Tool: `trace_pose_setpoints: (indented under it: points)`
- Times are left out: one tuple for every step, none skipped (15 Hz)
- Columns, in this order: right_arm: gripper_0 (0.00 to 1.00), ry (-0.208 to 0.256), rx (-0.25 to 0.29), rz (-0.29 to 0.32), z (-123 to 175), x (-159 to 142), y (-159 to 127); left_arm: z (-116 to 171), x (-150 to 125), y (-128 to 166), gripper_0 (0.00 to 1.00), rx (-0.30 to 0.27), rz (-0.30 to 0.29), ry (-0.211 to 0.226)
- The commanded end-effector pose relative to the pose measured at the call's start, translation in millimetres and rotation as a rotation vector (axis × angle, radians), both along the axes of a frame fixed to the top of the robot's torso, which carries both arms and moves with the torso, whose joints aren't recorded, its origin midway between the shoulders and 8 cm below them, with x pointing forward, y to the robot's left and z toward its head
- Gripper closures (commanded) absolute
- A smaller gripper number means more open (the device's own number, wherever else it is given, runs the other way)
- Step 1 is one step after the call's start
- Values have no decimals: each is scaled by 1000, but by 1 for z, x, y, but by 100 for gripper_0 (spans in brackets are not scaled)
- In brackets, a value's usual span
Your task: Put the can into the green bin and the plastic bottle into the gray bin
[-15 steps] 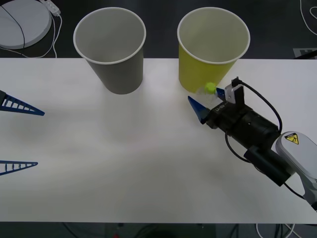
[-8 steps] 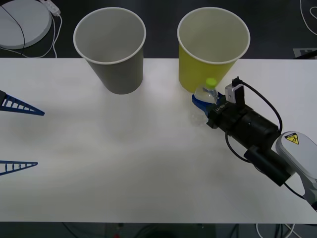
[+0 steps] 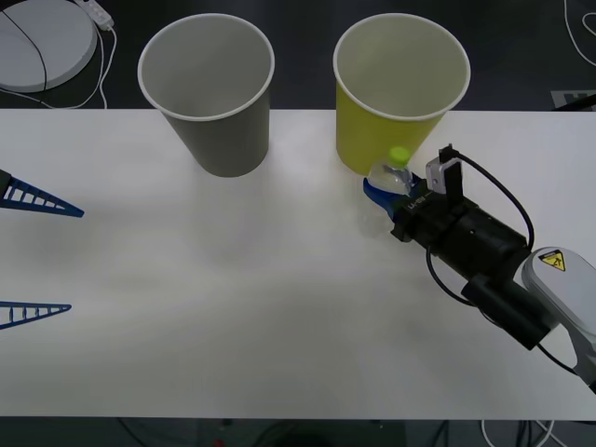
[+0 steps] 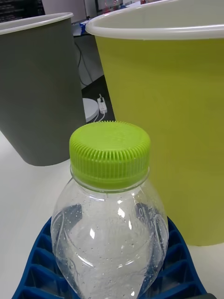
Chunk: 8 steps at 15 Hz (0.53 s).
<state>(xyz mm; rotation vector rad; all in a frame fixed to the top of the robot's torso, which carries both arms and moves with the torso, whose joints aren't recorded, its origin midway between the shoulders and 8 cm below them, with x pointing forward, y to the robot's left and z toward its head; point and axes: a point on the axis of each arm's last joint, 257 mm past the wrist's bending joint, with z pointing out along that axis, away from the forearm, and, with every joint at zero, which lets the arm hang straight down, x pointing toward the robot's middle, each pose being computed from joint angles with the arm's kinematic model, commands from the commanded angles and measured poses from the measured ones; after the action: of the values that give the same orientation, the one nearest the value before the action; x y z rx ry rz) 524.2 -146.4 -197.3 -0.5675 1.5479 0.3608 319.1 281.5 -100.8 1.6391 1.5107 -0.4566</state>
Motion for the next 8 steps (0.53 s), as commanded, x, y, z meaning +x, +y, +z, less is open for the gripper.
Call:
trace_pose_setpoints:
  points:
    - [100, 3, 8, 7, 2, -6, -2, 0, 0, 0, 0, 0, 0, 0]
    - [100, 3, 11, 12, 4, -10, -2, 0, 0, 0, 0, 0, 0, 0]
    - [100, 4, 15, 15, 6, -12, -3, 0, 0, 0, 0, 0, 0, 0]
    - [100, 2, 15, 18, 8, -15, -3, 0, 0, 0, 0, 0, 0, 0]
    - [100, 3, 20, 24, 10, -19, -4, 0, 0, 0, 0, 0, 0, 0]
    - [100, 2, 22, 28, 12, -22, -5, 0, 0, 0, 0, 0, 0, 0]
    - [100, -1, 26, 31, 16, -25, -6, 0, 0, 0, 0, 0, 0, 0]
    - [100, -2, 29, 35, 19, -27, -6, 0, 0, 0, 0, 0, 0, 0]
